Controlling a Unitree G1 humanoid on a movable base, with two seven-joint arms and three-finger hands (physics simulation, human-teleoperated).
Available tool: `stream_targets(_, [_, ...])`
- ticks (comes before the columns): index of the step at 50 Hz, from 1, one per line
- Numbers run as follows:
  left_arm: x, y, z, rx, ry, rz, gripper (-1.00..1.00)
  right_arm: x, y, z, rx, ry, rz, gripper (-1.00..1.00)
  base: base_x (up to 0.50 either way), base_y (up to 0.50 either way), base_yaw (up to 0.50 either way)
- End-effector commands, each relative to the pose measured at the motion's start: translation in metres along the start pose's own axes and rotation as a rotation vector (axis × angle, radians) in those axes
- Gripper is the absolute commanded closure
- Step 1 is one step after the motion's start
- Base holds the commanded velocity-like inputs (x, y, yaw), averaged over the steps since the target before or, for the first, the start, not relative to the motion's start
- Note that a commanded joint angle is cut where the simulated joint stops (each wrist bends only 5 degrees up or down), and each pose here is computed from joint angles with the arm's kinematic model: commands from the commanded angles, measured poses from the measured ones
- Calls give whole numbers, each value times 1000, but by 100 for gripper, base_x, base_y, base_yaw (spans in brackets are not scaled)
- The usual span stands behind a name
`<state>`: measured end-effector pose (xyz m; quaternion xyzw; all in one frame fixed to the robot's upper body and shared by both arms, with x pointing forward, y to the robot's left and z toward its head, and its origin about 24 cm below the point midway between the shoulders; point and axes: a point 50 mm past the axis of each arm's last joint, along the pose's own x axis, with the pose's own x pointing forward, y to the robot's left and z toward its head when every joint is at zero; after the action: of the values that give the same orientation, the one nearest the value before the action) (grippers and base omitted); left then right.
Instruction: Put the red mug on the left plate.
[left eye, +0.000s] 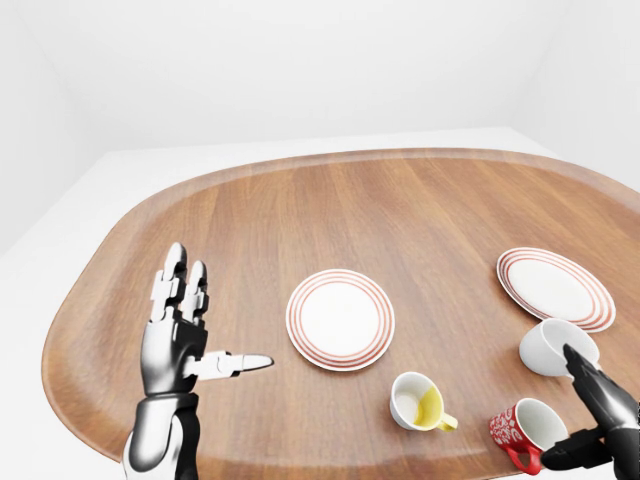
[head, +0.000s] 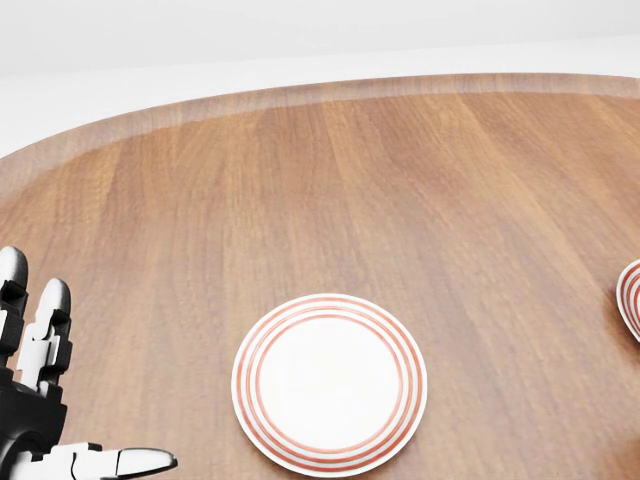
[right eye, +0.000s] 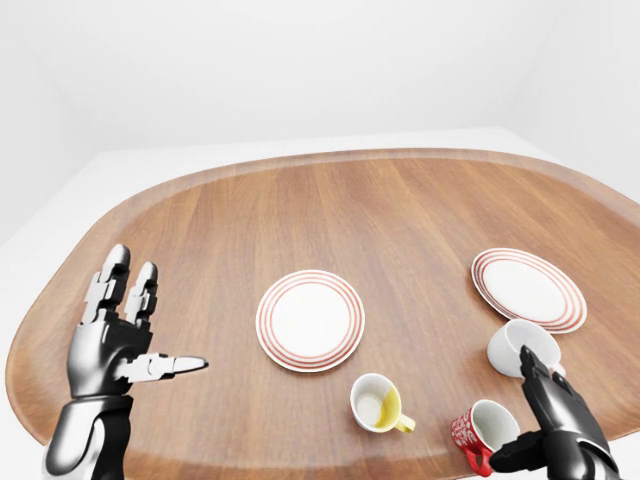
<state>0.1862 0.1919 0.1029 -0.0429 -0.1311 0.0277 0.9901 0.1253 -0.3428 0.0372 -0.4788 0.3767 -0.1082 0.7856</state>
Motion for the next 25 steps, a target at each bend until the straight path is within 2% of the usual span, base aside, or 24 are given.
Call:
stream_targets(1, [0,1,0,-1,1,2,-100,7,8,-1,12,-1,17,-100,0,0,0])
stream_targets(25, [0,1,-1,-1,6,6,-100,14,23,2,6,-16,50,-100,0,0,0])
